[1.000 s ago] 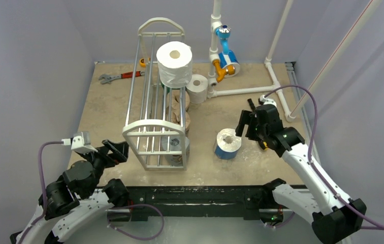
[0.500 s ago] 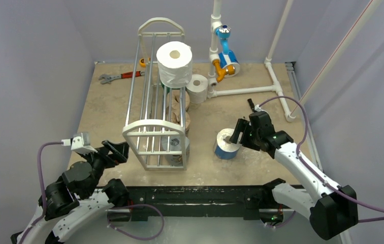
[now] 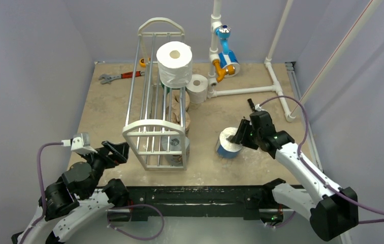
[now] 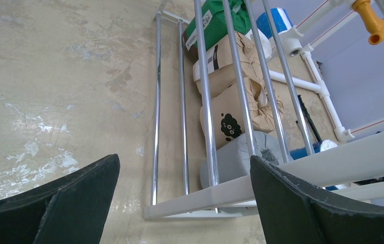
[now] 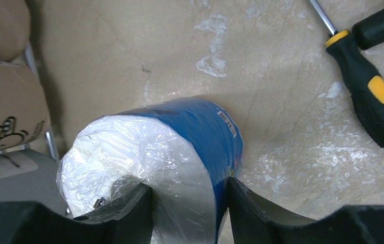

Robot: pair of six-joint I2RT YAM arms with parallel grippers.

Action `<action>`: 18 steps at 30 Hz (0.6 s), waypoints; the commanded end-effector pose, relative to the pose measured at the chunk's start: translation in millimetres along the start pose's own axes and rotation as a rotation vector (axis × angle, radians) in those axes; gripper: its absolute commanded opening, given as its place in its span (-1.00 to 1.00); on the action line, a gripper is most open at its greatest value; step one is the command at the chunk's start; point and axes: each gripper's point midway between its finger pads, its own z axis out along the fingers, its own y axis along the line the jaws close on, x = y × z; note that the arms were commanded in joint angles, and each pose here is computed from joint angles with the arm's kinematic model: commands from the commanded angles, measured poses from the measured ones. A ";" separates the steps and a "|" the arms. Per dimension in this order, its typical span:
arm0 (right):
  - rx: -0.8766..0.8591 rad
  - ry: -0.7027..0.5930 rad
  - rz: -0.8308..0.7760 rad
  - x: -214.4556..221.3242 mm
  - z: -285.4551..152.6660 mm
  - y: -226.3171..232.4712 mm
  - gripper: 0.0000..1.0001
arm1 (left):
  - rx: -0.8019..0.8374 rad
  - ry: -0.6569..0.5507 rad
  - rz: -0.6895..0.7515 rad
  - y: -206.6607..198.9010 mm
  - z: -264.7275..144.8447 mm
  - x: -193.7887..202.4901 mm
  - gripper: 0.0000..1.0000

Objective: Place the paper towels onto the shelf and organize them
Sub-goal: Pick up the paper towel from the center of the board.

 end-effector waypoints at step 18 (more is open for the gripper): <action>-0.471 -0.287 -0.058 -119.1 -103.6 194.2 -0.32 | -0.011 0.010 -0.029 -4.0 4.6 2.9 0.99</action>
